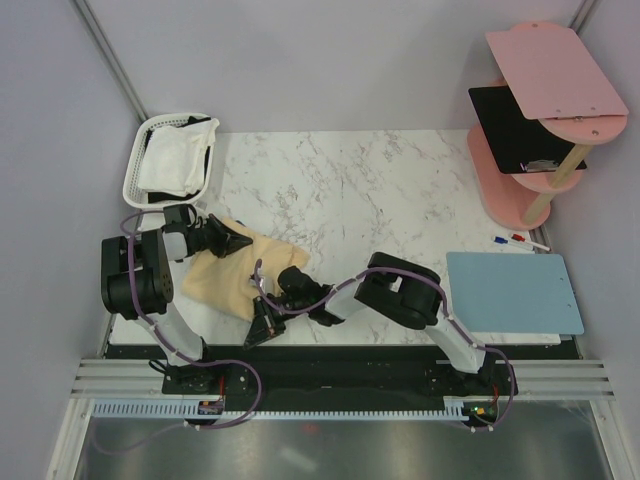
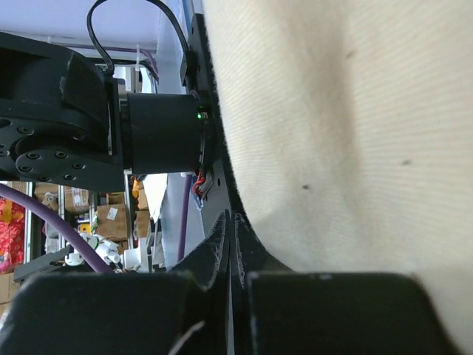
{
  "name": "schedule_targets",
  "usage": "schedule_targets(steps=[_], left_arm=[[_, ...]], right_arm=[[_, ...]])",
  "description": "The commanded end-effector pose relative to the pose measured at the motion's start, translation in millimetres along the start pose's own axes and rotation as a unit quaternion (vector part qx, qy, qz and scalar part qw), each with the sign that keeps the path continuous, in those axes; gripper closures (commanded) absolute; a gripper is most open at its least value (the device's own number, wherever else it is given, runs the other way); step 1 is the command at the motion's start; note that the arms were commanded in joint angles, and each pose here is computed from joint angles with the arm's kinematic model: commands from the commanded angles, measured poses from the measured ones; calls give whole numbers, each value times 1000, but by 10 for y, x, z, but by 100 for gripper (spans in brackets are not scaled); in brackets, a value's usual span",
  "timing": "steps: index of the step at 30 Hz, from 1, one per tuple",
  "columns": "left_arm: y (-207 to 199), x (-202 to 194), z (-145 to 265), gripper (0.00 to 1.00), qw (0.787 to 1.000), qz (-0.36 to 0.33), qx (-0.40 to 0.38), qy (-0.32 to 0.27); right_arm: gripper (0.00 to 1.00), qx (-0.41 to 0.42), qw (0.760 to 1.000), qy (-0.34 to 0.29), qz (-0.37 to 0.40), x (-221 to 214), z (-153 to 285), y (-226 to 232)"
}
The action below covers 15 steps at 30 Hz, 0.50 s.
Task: Fold and stack the t-shirts
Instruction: Neatly place the folded tshirt to the corner
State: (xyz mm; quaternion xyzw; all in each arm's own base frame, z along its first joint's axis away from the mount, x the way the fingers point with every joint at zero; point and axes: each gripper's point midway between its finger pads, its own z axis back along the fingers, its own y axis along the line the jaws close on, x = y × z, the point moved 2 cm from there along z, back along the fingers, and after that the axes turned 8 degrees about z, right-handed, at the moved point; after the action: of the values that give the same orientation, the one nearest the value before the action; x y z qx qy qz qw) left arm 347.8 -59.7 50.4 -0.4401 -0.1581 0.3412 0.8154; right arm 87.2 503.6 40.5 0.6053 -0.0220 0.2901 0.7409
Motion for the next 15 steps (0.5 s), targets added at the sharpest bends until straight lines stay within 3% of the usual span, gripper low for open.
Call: schedule_targets(steps=[1, 8, 15], left_arm=[[-50, 85, -10, 98, 1000, -4, -7, -10], [-56, 77, -3, 98, 1000, -5, -9, -6], [-278, 63, 121, 98, 999, -33, -33, -13]], right_arm=[[100, -6, 1000, -7, 12, 69, -51, -67], [100, -2, 1000, 6, -22, 49, -83, -152], [100, -89, 993, 7, 83, 324, 97, 28]])
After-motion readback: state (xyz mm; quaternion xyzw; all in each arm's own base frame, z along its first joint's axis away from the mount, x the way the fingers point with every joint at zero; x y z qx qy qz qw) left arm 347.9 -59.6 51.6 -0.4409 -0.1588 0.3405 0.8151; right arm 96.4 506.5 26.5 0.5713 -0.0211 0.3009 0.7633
